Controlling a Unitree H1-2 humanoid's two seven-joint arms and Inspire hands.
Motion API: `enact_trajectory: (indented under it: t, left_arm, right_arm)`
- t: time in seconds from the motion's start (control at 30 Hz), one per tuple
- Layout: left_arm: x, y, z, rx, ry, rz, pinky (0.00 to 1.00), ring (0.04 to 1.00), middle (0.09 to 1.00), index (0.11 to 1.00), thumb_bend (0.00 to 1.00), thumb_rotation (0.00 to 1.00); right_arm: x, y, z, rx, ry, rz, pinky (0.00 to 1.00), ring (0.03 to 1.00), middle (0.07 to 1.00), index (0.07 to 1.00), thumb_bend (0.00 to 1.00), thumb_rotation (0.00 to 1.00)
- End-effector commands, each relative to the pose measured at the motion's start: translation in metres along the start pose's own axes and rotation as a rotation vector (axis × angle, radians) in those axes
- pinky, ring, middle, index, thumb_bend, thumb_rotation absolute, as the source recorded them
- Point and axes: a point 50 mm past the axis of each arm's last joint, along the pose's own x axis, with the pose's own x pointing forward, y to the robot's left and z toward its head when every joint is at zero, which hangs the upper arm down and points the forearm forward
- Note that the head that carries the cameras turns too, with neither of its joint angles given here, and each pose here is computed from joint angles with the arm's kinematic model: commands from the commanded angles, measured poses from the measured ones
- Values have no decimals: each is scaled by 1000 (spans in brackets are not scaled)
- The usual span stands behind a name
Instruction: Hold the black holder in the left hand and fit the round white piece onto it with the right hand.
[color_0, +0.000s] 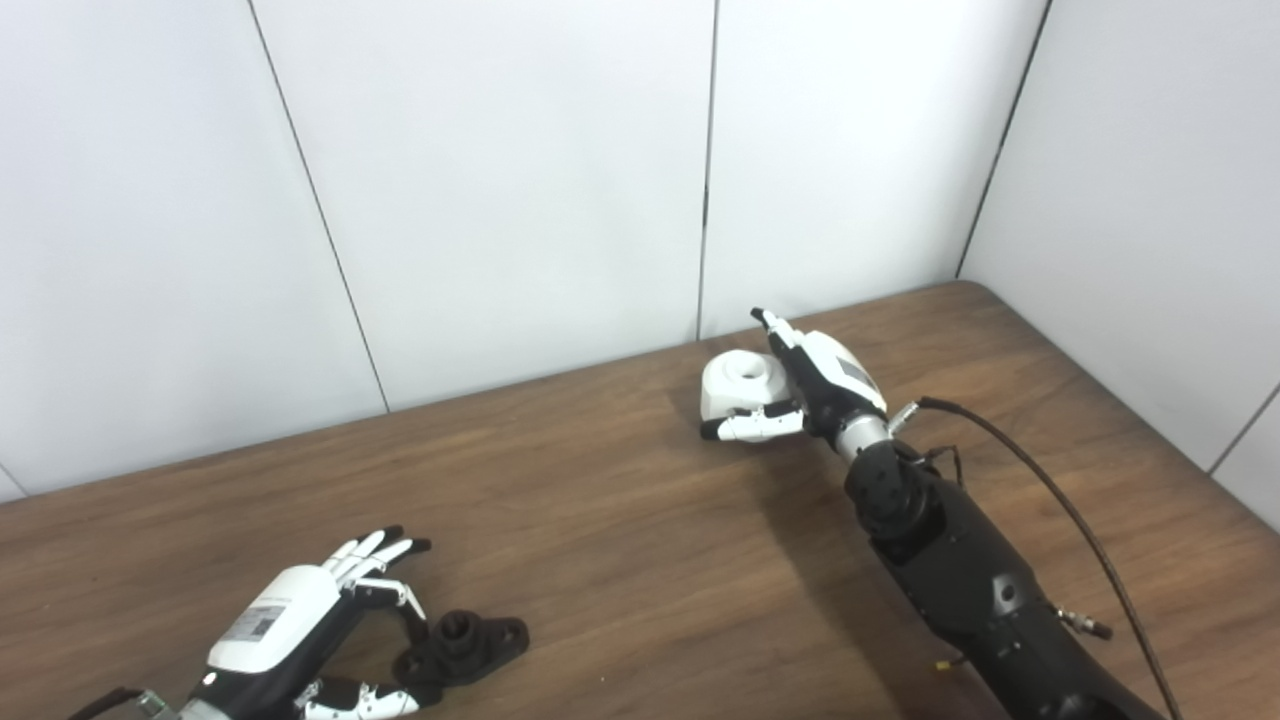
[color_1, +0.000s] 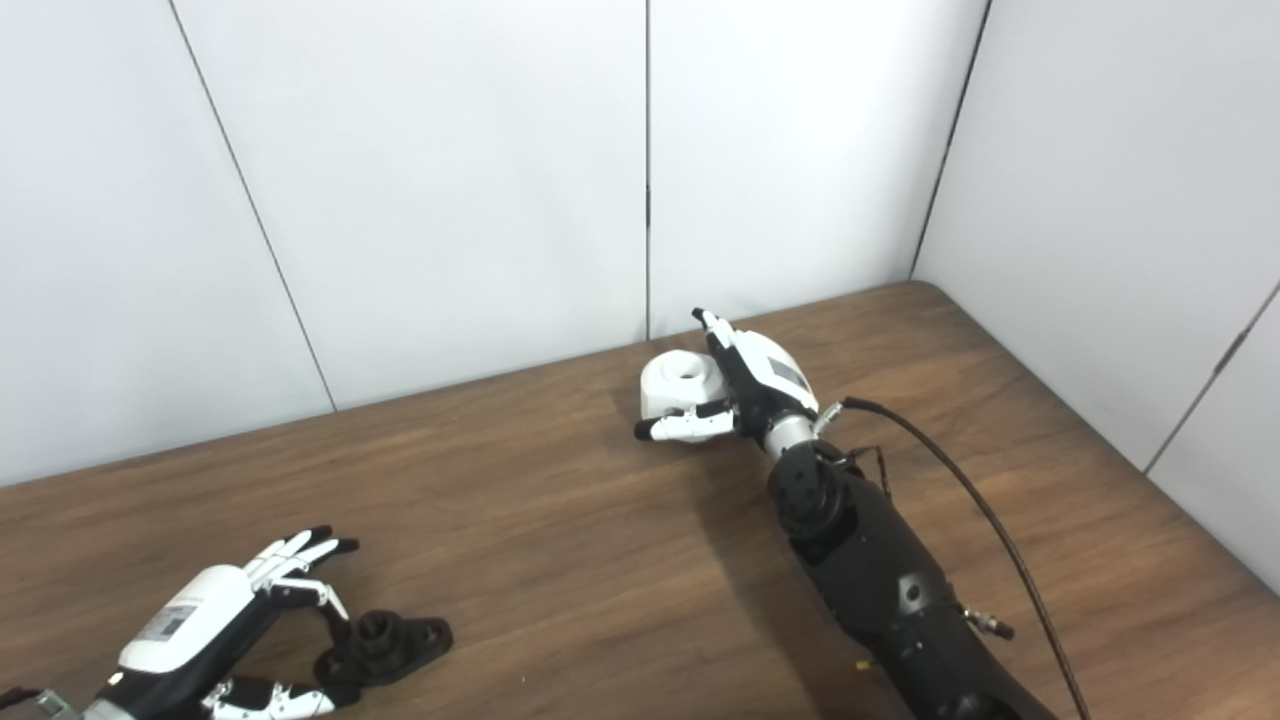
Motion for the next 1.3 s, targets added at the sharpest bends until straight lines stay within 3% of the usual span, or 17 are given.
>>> enact_trajectory:
  t: [0.0, 0.17, 0.27, 0.67, 0.87, 1.0, 1.13, 1.17, 1.27]
  left_arm:
    - [-13, -7, -8, 38, 30, -91, 1000, 1000, 930, 482, 517, 50]
    - [-13, -7, -8, 43, 31, -97, 1000, 1000, 934, 482, 518, 49]
    - [-13, -8, -8, 36, 32, -95, 1000, 1000, 932, 482, 518, 49]
    - [-14, -8, -8, 37, 34, -96, 1000, 1000, 934, 482, 518, 49]
    - [-15, -8, -8, 38, 36, -95, 1000, 1000, 931, 482, 518, 49]
    - [-16, -9, -9, 43, 39, -96, 1000, 1000, 931, 482, 518, 50]
    - [-16, -9, -9, 39, 40, -94, 1000, 1000, 932, 482, 518, 49]
    - [-16, -8, -9, 40, 40, -95, 1000, 1000, 933, 482, 518, 49]
    - [-15, -8, -10, 42, 41, -96, 1000, 1000, 935, 482, 518, 50]
  right_arm:
    - [6, -19, 8, 11, -35, -45, 667, 908, 957, 884, 941, 244]
    - [6, -18, 3, -4, -21, -35, 626, 884, 956, 932, 1000, 269]
    - [7, -17, 2, -4, -12, -34, 639, 867, 923, 925, 1000, 270]
    - [7, -16, 4, -12, -4, -30, 667, 895, 942, 900, 993, 287]
    - [9, -12, 4, 4, -36, -142, 614, 710, 753, 704, 955, 72]
    - [10, -9, 3, -2, -55, -189, 543, 624, 674, 630, 928, 12]
    - [11, -8, 3, -20, -87, -233, 484, 548, 597, 554, 886, 0]
    - [11, -8, 3, -19, -95, -241, 472, 530, 577, 514, 670, 72]
    - [12, -7, 2, -17, -108, -253, 449, 505, 553, 489, 540, 115]
